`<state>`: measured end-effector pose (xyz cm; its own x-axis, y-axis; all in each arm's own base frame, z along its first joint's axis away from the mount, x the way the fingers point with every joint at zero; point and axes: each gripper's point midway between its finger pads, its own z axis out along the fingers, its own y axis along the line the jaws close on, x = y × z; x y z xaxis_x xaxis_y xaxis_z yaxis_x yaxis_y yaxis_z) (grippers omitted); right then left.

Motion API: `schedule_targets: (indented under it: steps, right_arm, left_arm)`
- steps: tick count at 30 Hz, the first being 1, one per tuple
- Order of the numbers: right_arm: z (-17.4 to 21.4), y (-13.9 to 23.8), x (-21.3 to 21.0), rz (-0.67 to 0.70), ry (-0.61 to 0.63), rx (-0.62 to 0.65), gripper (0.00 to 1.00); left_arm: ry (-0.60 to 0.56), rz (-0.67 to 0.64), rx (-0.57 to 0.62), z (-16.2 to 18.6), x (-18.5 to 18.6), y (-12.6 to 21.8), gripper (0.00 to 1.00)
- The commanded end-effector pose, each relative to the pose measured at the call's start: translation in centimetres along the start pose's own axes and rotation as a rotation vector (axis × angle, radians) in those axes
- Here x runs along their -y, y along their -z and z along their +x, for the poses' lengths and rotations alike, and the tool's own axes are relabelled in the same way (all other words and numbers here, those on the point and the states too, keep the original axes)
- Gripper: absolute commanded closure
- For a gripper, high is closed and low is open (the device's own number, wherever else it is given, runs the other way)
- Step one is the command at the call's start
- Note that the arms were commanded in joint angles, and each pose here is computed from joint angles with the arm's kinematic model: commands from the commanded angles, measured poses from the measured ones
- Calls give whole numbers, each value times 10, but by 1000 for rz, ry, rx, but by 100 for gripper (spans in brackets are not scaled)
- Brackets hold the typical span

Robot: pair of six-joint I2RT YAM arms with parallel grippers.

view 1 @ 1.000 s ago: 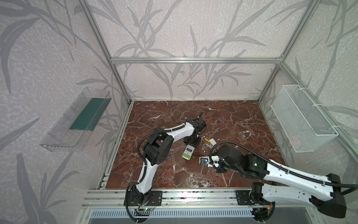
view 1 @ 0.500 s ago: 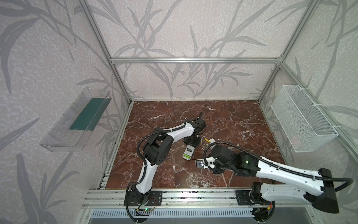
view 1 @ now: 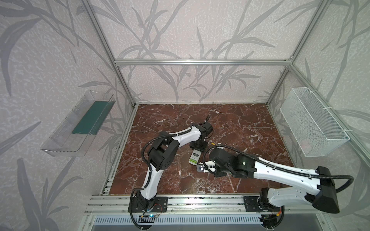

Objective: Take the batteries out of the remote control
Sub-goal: 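Carry the screwdriver with the right gripper toward the remote's battery compartment, then insert the screwdriver tip beside the green batteries with the right gripper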

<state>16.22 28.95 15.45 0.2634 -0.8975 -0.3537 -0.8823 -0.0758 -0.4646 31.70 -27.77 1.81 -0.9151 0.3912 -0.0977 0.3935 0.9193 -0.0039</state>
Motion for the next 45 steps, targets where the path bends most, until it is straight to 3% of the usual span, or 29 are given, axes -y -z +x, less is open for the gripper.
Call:
schedule_targets:
  steps: [1,45]
  right_arm:
    - [-8,3,7,13,28,8,100]
    - [8,-23,16,-99,111,-199,100]
  left_arm:
    - [-8,21,-48,15,10,-8,58]
    - [-21,40,-54,14,14,-15,59]
